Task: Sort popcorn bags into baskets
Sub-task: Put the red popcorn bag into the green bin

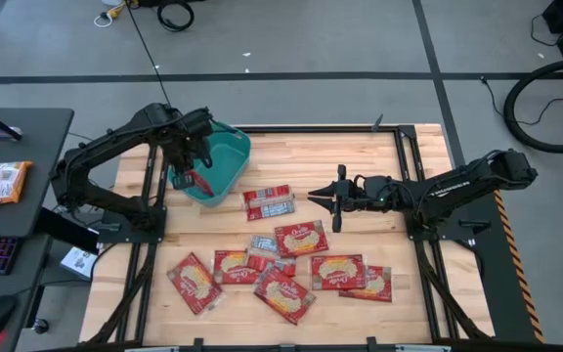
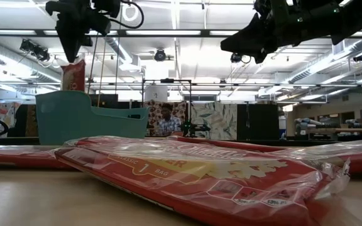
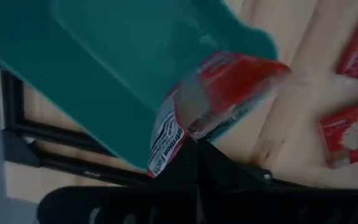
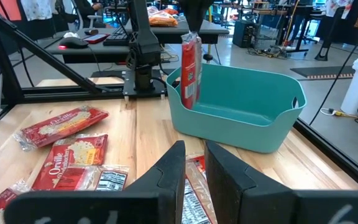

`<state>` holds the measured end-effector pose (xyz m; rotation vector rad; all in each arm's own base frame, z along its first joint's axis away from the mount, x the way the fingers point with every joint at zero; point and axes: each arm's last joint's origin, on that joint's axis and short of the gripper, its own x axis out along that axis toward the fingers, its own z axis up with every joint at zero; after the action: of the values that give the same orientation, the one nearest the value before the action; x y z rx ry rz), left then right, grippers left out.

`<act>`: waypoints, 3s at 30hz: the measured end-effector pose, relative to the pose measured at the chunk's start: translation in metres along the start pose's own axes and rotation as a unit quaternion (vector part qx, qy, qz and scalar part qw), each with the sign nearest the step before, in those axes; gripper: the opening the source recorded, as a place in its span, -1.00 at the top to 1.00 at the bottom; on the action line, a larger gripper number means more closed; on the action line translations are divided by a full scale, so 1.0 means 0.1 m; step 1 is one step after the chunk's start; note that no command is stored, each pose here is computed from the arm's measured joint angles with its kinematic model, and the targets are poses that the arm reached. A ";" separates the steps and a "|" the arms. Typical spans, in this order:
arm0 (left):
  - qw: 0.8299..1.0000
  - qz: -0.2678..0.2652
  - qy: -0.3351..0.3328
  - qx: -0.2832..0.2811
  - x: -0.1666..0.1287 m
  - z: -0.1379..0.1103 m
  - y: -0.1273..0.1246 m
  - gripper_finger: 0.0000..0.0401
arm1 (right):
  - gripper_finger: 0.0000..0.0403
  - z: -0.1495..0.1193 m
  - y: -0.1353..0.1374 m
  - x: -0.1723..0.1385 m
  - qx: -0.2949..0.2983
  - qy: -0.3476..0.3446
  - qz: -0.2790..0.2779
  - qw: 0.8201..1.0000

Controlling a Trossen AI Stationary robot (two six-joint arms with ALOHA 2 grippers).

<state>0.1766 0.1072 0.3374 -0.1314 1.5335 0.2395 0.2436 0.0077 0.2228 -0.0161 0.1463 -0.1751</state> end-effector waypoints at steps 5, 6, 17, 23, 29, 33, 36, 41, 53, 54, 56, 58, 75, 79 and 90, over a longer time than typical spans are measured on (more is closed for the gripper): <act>1.000 -0.019 0.011 0.005 0.09 0.06 0.01 1.00 | 0.67 0.00 0.00 0.00 0.000 0.000 0.000 1.000; 0.999 -0.022 0.023 0.008 0.13 0.06 0.02 1.00 | 0.67 0.00 0.00 0.00 0.000 0.000 0.000 1.000; 0.993 0.033 0.103 0.053 0.55 0.13 0.10 1.00 | 0.67 0.01 0.00 0.00 -0.003 -0.007 0.001 1.000; 0.994 0.040 0.084 0.062 0.56 0.16 0.11 1.00 | 0.67 0.02 -0.01 0.00 -0.002 -0.011 -0.001 1.000; 0.995 0.074 0.032 0.058 0.56 0.27 0.15 1.00 | 0.67 0.02 0.00 0.00 -0.002 -0.011 -0.001 1.000; 0.993 0.100 -0.024 0.056 0.55 0.39 0.20 0.99 | 0.67 0.02 -0.01 0.00 -0.002 -0.011 -0.001 1.000; 0.990 0.116 -0.055 0.051 0.54 0.45 0.22 0.99 | 0.67 0.02 -0.01 0.00 -0.002 -0.011 -0.001 1.000; 0.991 0.117 -0.054 0.040 0.60 0.48 0.30 0.98 | 0.67 0.02 -0.01 0.00 -0.002 -0.011 -0.001 1.000; 0.994 0.096 -0.007 0.049 0.98 0.69 0.45 0.97 | 0.67 0.02 0.00 0.00 -0.002 -0.011 -0.001 1.000; 0.994 0.095 -0.003 0.050 1.01 0.71 0.46 0.97 | 0.67 0.02 0.00 0.00 -0.002 -0.011 -0.001 1.000; 0.994 0.091 0.006 0.052 1.07 0.73 0.46 0.97 | 0.67 0.02 0.00 0.00 -0.002 -0.010 -0.001 1.000; 0.995 0.087 0.014 0.053 1.11 0.75 0.47 0.97 | 0.67 0.02 -0.01 0.00 -0.002 -0.010 -0.001 1.000; 0.987 0.130 -0.052 0.083 0.75 0.92 0.23 0.12 | 0.67 0.02 -0.01 0.00 -0.005 -0.009 -0.001 1.000; 0.985 0.030 -0.149 0.085 0.72 1.08 -0.01 0.14 | 0.67 0.02 -0.01 0.00 -0.009 -0.009 -0.001 1.000; 0.983 0.003 -0.170 0.073 1.23 1.39 -0.54 0.19 | 0.67 0.02 0.00 0.00 -0.007 -0.009 0.000 1.000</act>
<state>0.3269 0.0962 0.2163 0.0295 1.2053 0.1439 0.2439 0.0078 0.2246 -0.0311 0.1304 -0.1737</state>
